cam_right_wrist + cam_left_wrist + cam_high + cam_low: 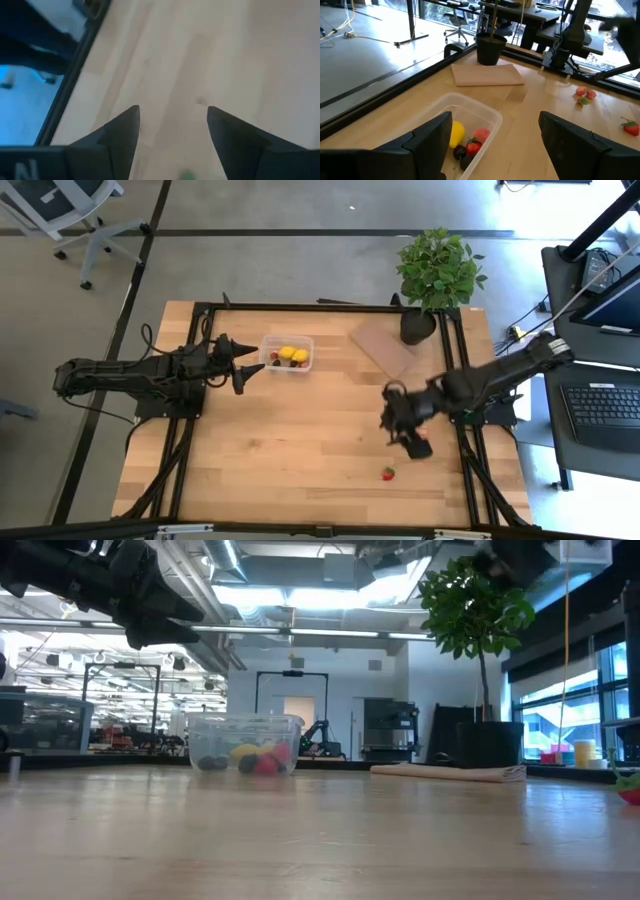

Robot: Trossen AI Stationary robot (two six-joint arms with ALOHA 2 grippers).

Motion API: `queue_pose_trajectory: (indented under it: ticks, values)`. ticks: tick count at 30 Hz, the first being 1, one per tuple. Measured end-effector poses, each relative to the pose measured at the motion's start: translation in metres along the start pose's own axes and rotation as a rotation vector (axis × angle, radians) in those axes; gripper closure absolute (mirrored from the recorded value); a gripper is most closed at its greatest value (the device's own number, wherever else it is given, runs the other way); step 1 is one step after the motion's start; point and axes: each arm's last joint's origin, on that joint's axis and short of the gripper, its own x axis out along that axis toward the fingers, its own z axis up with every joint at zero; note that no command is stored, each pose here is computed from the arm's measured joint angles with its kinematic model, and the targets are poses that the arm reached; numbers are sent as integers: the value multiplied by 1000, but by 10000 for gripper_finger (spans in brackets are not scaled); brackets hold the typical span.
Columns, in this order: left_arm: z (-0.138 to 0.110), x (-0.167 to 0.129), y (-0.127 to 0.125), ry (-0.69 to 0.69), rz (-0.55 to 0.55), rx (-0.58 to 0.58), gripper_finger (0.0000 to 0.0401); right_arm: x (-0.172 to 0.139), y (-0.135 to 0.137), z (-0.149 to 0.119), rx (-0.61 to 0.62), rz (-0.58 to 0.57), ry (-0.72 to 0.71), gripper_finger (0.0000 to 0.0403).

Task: Pick and placing Produce into tupperware
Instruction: Put the red strawberry into the transparent bin

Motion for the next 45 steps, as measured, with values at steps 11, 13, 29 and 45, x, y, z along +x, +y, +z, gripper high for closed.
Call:
queue_pose_trajectory:
  ticks: [11, 13, 29, 45]
  values:
    - [-2, 0, 0, 18, 5, 6, 110, 86, 34, -51, -166, 96, 62, 179]
    - [-3, 0, 1, 29, 8, 9, 110, 95, 38, -55, -215, 101, 90, 179]
    - [-8, 0, 2, 78, 20, 18, 110, 150, 53, -71, -305, 125, 187, 179]
    - [-9, 0, 2, 89, 23, 21, 110, 159, 51, -75, -270, 106, 224, 248]
